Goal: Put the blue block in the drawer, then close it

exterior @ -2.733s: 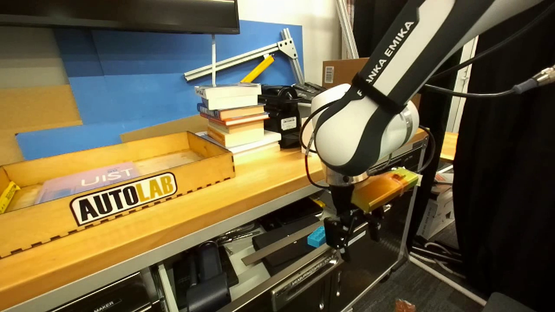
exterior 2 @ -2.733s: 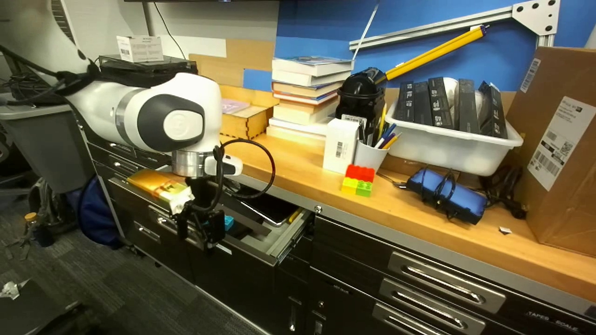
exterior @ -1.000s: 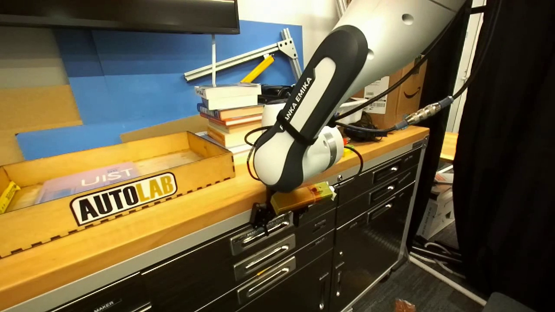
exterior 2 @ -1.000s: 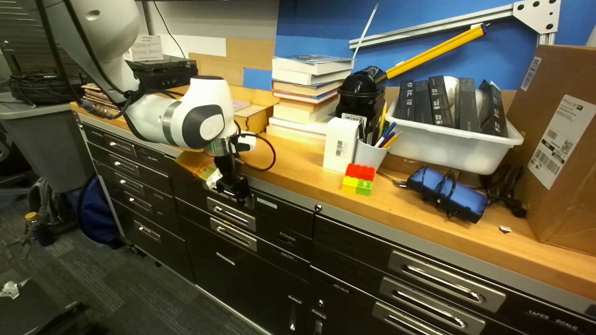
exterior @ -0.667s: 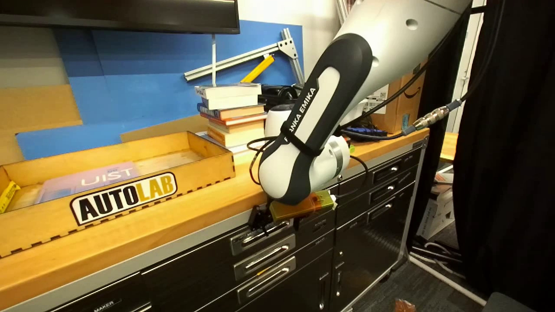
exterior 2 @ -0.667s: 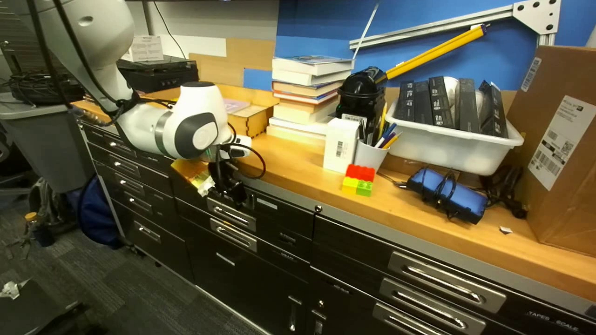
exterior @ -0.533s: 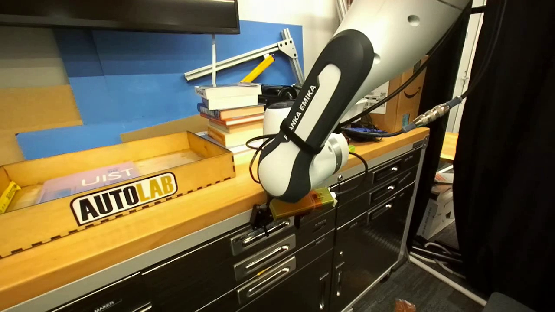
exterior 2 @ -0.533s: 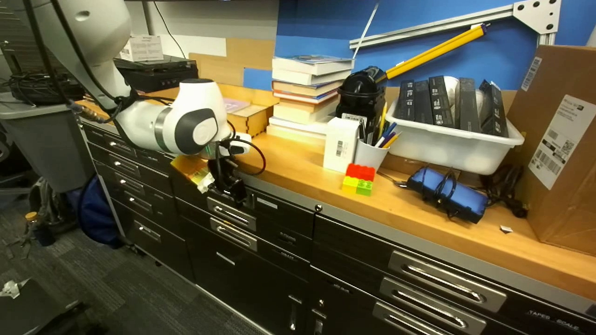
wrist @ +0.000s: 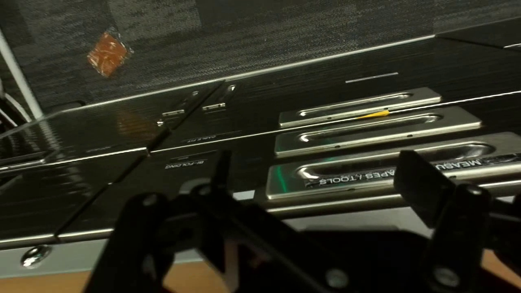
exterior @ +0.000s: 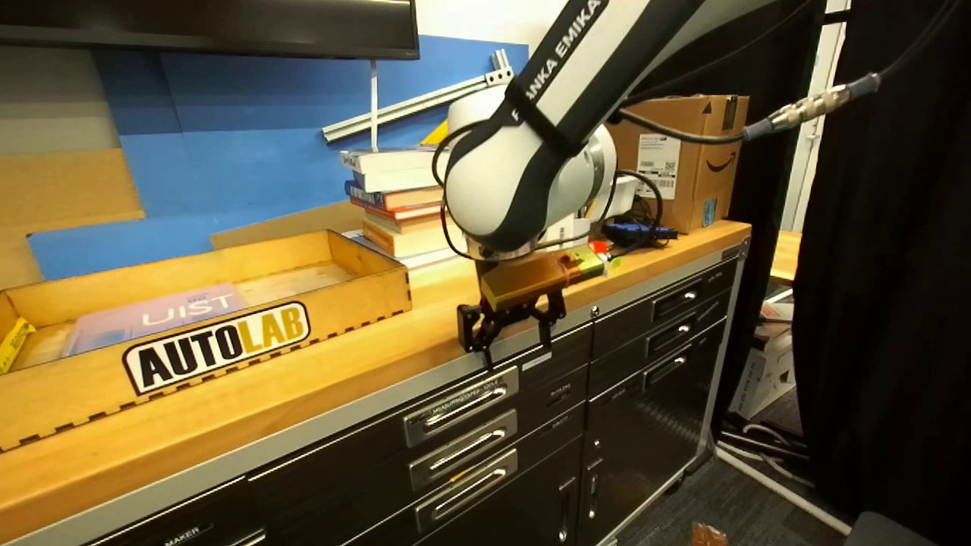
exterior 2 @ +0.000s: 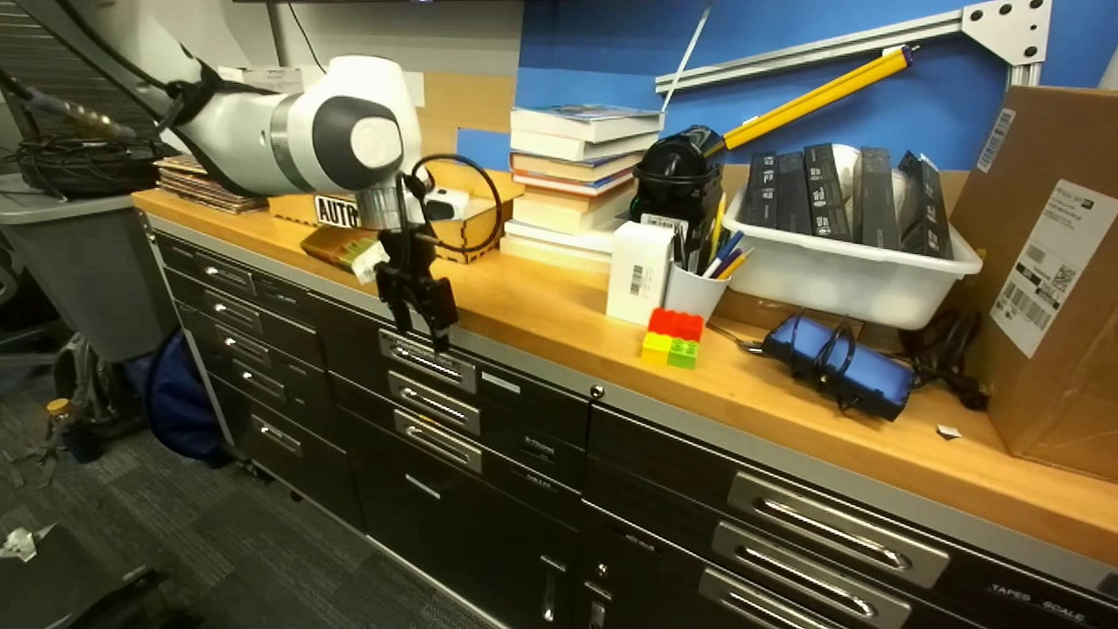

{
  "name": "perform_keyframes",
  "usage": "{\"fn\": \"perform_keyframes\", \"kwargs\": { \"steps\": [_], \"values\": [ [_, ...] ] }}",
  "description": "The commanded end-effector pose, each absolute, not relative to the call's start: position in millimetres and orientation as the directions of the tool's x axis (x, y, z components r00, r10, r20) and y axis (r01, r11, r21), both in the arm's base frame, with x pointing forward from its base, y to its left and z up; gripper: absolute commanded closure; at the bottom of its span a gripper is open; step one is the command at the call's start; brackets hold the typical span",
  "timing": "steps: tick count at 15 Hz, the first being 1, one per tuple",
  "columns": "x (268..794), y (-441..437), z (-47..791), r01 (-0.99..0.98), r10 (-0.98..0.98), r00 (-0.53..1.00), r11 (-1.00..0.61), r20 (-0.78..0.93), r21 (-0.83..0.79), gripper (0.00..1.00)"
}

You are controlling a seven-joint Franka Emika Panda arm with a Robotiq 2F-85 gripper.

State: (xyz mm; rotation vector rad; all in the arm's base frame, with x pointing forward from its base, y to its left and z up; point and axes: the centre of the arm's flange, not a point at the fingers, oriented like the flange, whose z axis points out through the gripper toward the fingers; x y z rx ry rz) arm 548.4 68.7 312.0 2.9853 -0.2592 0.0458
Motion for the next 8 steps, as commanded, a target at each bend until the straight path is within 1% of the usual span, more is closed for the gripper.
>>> {"fn": "perform_keyframes", "kwargs": {
  "steps": [1, 5, 6, 8],
  "values": [
    [546.0, 77.2, 369.2, -0.163, -0.162, 0.987, -0.977, 0.025, 0.138, 0.0],
    [546.9, 98.5, 411.3, -0.166, -0.172, 0.981, -0.984, -0.089, 0.068, 0.0],
    [539.9, 94.1, 386.7, -0.169, -0.175, 0.983, -0.981, -0.053, 0.099, 0.0],
    [539.8, 101.6, 399.9, -0.166, -0.172, 0.982, -0.983, -0.073, 0.084, 0.0]
  ]
}}
